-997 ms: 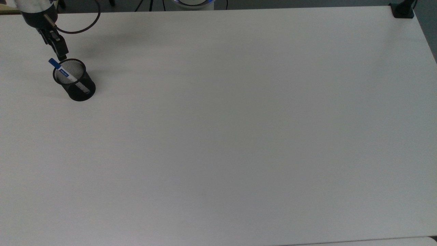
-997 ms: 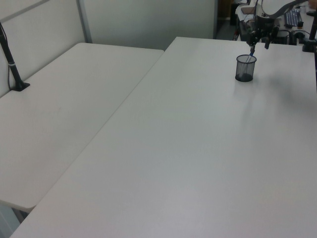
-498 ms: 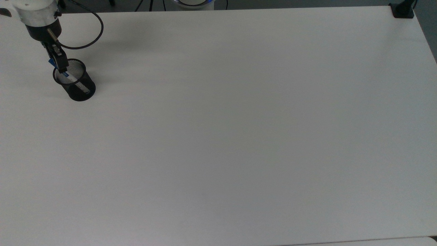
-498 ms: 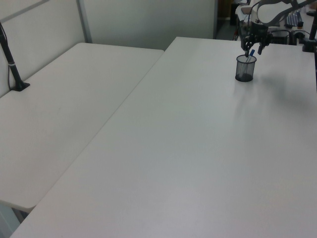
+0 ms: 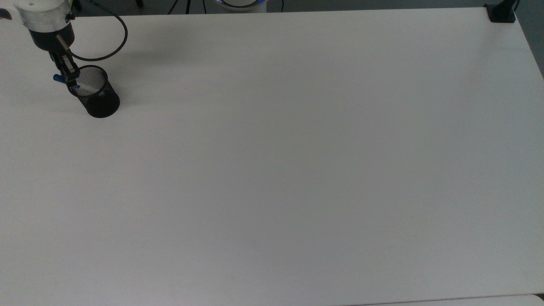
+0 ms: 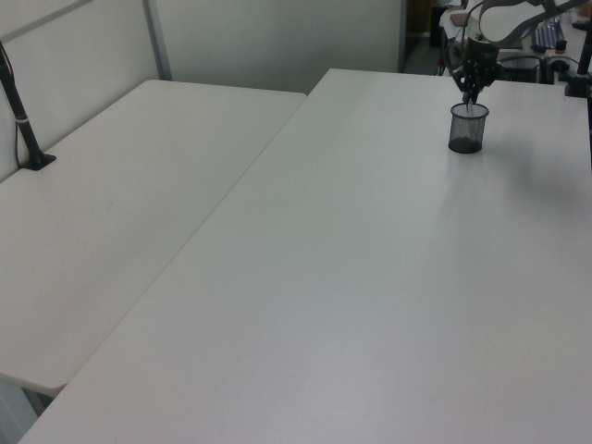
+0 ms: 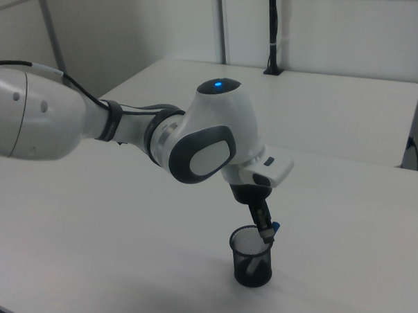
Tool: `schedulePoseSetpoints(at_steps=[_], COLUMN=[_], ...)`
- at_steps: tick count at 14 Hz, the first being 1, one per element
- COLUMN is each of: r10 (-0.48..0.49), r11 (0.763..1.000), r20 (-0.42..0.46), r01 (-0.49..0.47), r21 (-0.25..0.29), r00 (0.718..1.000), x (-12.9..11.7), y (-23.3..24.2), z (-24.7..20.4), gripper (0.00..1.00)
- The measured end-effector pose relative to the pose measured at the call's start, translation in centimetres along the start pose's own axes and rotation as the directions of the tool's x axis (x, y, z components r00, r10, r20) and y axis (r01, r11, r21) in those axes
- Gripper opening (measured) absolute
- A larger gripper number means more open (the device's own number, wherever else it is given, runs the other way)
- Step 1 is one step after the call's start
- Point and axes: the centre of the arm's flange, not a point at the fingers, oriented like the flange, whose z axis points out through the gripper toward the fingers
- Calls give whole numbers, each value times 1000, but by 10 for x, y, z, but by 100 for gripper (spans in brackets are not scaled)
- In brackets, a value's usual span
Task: Remove the marker
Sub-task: 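Lift the marker up out of the mesh cup, then carry the marker away from the cup and lower it to the table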
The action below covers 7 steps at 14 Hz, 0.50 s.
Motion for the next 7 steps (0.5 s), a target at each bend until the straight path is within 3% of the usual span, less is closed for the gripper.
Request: schedulePoseSetpoints(at_steps=[4,7], r10=[-5,-24], r11=[999,994], r20=[-81,-171], r01=[8,42], r21=[41,100], r00=[997,985], x=[13,13], y=[-11,-34], z=[-47,-125], gripper=[16,16])
